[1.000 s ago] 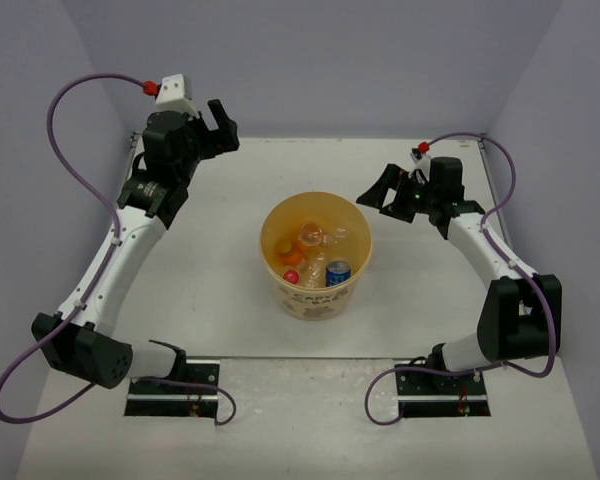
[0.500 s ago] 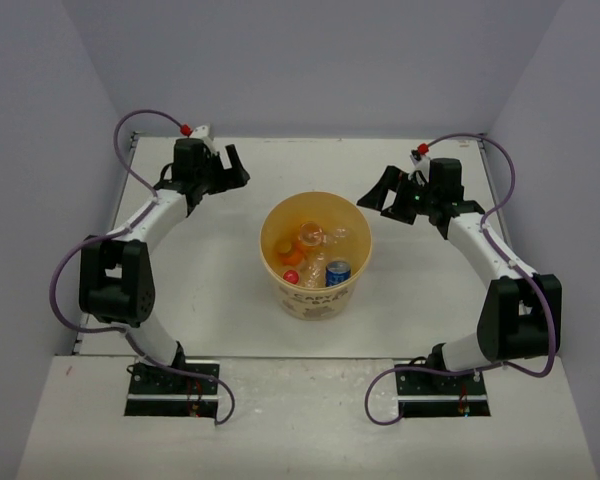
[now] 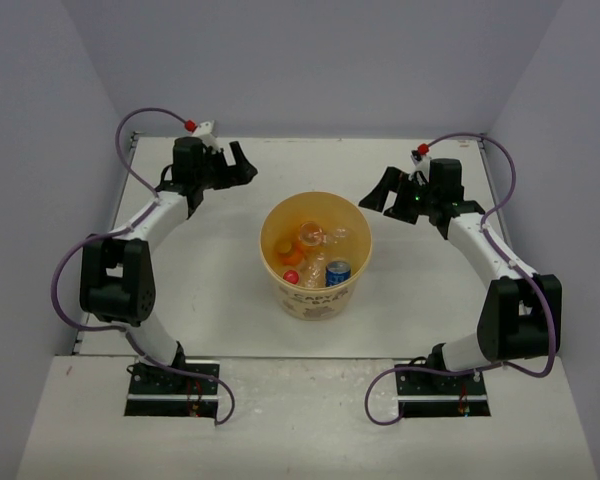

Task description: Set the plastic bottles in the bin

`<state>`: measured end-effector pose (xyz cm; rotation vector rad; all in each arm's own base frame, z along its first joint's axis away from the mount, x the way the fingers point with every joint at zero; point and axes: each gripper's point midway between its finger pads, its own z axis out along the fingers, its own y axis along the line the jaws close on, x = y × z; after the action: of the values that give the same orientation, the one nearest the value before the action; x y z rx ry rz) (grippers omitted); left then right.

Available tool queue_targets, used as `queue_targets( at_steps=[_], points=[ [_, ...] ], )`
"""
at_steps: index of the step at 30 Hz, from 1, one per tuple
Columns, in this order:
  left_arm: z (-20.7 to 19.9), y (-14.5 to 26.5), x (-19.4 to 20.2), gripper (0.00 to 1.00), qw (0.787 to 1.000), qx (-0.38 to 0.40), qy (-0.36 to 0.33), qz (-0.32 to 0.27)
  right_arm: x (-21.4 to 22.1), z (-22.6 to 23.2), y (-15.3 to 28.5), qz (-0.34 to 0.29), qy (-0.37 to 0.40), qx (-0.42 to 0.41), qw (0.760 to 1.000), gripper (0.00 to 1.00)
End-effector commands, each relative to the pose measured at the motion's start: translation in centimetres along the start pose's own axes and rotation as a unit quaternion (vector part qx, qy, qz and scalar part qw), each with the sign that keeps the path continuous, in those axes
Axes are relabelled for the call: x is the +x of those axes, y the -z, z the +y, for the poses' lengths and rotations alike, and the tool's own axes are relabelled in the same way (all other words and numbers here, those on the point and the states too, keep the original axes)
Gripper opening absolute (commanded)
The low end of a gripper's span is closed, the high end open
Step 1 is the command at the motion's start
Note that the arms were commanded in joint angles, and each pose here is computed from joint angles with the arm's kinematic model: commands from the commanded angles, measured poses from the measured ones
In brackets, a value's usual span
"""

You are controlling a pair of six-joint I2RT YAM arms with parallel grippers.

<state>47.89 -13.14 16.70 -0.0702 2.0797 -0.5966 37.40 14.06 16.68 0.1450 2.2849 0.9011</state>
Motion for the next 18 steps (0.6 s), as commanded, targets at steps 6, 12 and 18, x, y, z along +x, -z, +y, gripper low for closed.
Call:
queue_targets(
  at_steps=[6,12,18],
  points=[
    [-3.9,-2.5,1.4,1.00,0.991,0.117,-0.065,0.016,-0.2,-1.2,0.8,-0.013,0.010,0.042,0.999,0.99],
    [-8.1,-3.2,5.1,1.00,0.974,0.165,-0.148,0.039,0.1,-2.0,1.1,-0.009,0.009,0.065,0.998,0.99],
    [-11.0,-5.2,6.8,1.00,0.962,0.211,-0.162,0.058,0.3,-2.3,1.5,-0.014,0.011,0.076,0.997,0.99]
  ],
)
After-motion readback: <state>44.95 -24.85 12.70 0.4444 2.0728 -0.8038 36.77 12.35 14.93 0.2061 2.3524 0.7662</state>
